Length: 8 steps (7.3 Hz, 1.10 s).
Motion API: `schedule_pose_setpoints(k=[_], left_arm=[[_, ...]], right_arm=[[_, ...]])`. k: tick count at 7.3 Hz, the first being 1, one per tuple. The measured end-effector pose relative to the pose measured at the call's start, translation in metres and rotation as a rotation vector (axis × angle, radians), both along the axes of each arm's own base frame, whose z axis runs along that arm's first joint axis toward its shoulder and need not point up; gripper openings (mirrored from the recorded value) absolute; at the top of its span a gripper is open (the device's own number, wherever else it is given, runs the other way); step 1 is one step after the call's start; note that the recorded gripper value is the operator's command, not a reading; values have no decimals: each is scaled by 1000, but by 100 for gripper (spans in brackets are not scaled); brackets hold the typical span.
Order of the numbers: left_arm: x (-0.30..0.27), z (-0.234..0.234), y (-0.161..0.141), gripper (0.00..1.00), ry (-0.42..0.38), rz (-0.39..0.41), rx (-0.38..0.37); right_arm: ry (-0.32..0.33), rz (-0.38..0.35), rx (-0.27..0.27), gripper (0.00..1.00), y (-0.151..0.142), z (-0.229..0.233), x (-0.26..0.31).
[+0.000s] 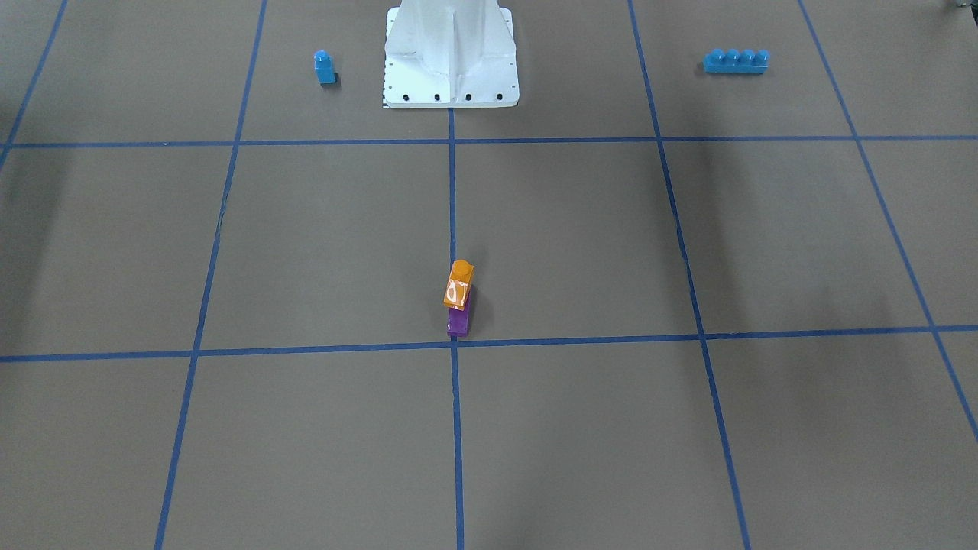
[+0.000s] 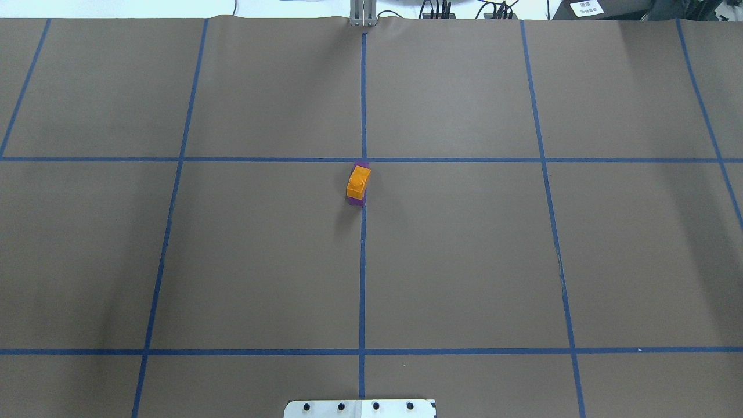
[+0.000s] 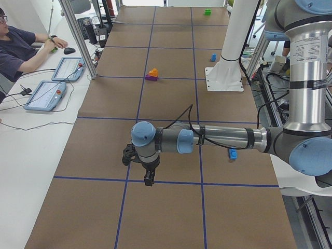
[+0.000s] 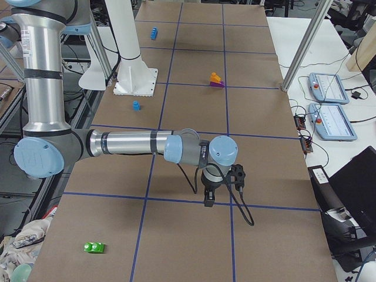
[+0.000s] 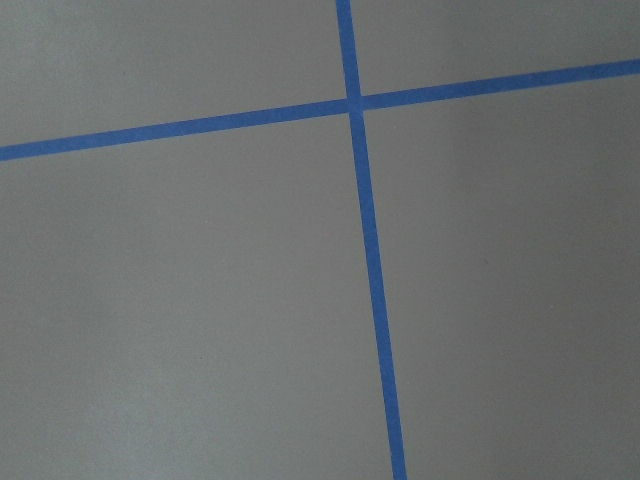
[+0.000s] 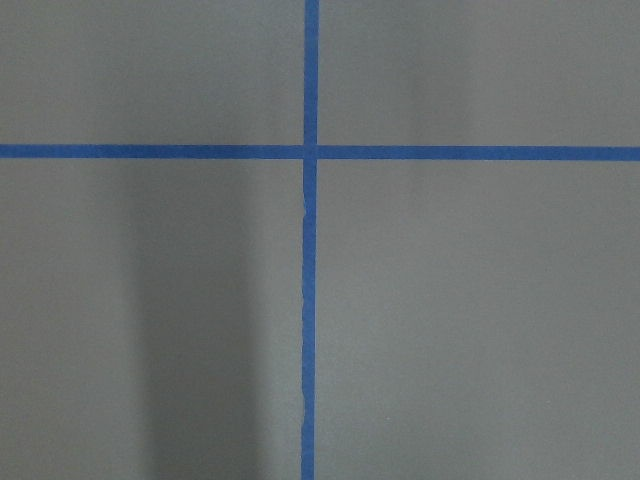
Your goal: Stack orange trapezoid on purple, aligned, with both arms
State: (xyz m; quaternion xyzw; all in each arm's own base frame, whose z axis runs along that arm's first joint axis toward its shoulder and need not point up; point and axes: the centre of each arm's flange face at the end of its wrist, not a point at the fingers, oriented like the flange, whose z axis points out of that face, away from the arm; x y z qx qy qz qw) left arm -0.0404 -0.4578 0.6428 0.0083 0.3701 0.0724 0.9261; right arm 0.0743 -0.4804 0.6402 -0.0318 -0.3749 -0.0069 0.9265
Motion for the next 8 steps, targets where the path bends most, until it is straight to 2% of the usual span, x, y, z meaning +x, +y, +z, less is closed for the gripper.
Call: schedule_pose_setpoints(k=[8], left_arm=[[-1,-4,-4,100,1,-1,6]], right_arm=[[-1,0,-4,100,1,2,0]])
